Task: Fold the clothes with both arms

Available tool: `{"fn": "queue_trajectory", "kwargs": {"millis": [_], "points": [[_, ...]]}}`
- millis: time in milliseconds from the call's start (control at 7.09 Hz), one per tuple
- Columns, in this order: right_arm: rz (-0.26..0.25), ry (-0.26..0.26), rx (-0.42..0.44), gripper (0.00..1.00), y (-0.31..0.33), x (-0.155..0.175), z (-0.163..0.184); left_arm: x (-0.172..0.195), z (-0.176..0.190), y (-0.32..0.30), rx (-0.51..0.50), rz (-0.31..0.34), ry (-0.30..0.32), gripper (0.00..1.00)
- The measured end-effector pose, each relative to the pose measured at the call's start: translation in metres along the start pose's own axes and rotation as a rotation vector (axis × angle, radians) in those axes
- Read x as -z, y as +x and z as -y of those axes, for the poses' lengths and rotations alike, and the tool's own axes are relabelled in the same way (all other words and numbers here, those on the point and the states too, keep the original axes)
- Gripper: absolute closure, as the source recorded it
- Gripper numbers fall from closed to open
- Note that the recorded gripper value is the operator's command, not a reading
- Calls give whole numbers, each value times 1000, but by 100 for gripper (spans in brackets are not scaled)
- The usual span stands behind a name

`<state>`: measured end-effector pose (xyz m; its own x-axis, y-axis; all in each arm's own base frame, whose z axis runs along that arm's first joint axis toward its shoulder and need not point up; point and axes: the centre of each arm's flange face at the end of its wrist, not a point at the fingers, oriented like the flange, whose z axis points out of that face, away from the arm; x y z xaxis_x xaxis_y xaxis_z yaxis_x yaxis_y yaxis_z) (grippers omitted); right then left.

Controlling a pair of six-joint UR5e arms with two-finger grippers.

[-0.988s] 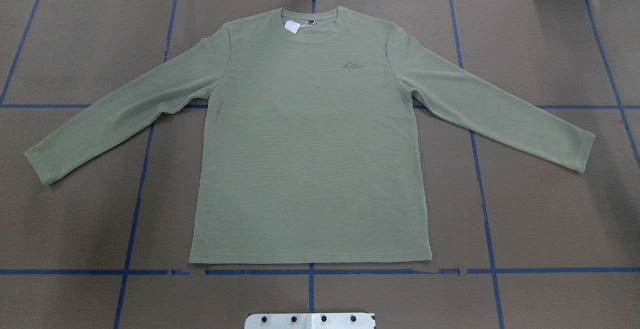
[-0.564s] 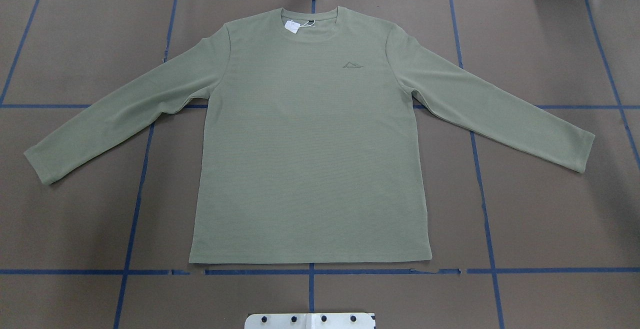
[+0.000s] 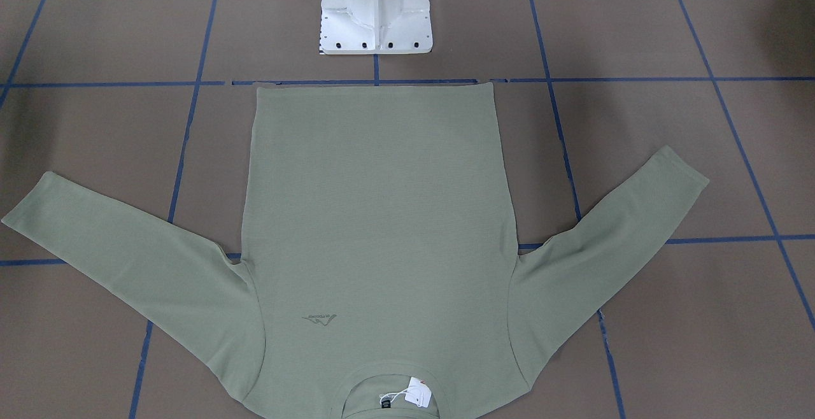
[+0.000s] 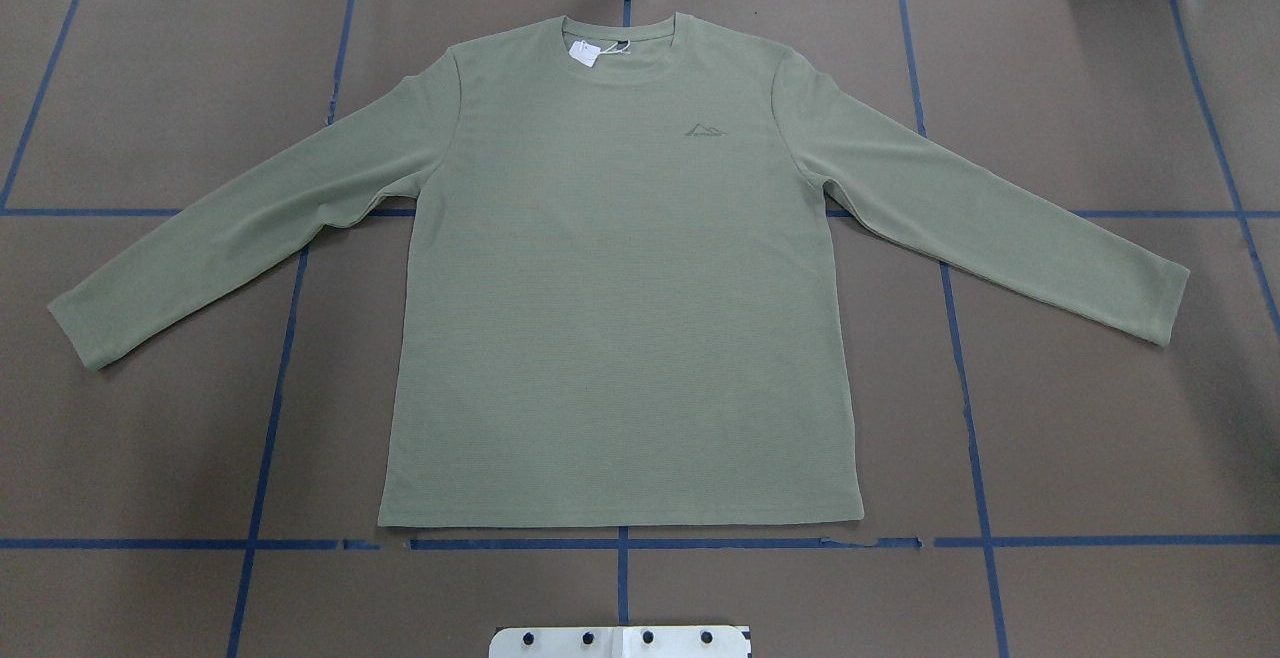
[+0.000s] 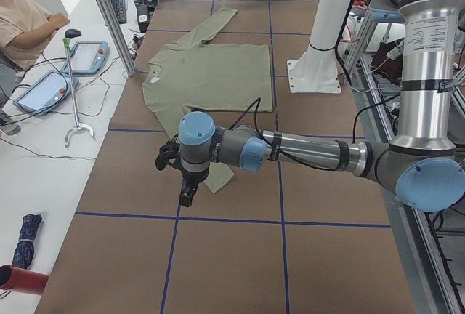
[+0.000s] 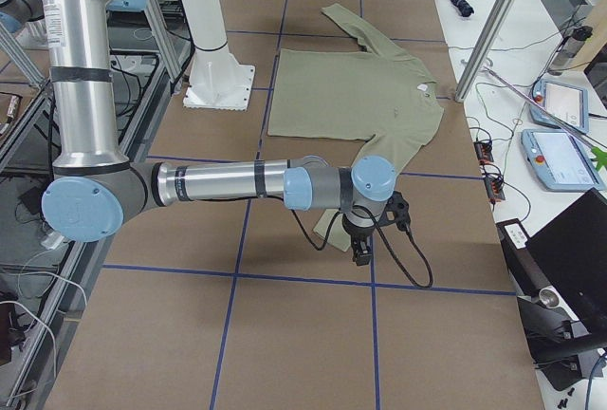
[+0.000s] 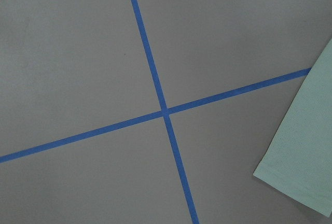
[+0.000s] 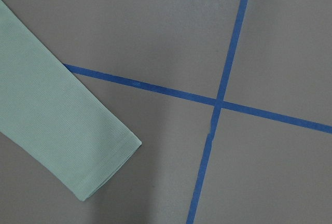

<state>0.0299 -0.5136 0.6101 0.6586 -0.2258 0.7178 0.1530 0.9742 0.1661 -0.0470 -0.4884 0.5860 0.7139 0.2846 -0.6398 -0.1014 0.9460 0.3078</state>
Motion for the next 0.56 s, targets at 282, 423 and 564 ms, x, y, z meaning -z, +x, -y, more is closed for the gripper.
{"fn": "queue_trajectory", "kwargs": {"millis": [282, 423, 564], "points": [[18, -26, -19, 0, -14, -20, 3, -1, -2, 6, 0, -68, 5, 0], [22, -38, -59, 0, -24, -31, 6, -1, -2, 9, -2, -93, 8, 0], [25, -38, -117, 0, -40, -44, 10, -1, -2, 12, -1, -125, 11, 0]]}}
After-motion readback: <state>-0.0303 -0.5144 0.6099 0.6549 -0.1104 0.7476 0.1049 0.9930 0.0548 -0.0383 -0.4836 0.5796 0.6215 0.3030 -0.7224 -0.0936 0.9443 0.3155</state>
